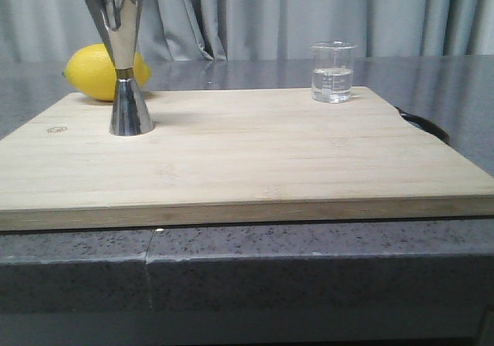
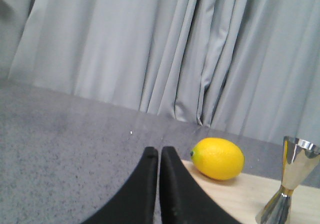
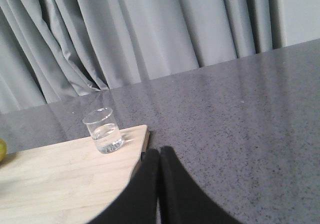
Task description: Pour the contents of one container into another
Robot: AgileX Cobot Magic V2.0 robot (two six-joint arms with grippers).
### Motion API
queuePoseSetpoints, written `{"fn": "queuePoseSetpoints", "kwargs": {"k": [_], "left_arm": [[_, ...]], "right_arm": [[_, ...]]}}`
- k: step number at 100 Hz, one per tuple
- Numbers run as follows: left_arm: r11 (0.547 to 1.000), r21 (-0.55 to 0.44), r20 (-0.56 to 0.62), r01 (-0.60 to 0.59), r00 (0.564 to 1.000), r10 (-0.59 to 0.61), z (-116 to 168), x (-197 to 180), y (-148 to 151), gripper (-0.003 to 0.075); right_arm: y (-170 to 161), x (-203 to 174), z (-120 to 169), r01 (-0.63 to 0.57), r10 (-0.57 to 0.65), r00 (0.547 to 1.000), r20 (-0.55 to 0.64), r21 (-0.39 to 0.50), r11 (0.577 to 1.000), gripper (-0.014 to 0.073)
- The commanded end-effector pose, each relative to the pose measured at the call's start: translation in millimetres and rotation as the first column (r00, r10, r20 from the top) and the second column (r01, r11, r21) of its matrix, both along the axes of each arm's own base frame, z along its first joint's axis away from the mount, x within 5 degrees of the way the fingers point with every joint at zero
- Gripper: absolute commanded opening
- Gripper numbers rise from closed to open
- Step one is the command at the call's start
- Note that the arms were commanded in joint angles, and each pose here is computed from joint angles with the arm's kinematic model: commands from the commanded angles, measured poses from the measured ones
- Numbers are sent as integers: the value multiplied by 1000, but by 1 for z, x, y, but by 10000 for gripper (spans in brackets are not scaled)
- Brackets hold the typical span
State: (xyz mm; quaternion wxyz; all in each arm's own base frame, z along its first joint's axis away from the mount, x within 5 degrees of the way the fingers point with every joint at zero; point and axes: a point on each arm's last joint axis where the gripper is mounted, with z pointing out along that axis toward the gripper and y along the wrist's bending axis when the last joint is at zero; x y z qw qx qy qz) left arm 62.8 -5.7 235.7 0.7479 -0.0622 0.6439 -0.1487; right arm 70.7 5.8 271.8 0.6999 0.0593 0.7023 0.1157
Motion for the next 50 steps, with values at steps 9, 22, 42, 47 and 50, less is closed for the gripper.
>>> {"fn": "queuePoseSetpoints", "kwargs": {"k": [9,22,42,47,50], "left_arm": [[999,21,-5,37,999,-37,41,18,-6,-20],[987,113,-67,118,992,-111,59,42,-19,-20],[950,171,-166,260,958,-232,75,82,-50,-19],[942,174,-199,285,948,-250,74,94,-58,-19],[938,176,-212,298,942,-260,74,99,-62,-18]], "right_arm": [[2,40,45,7,-7,1000,-27,-2,1000,-64],[8,77,56,-17,16,994,-106,-8,1000,-64],[28,126,52,-100,89,983,-158,-62,993,-63],[35,134,49,-127,113,981,-160,-80,989,-60],[39,139,46,-144,128,978,-162,-96,985,-60]]}}
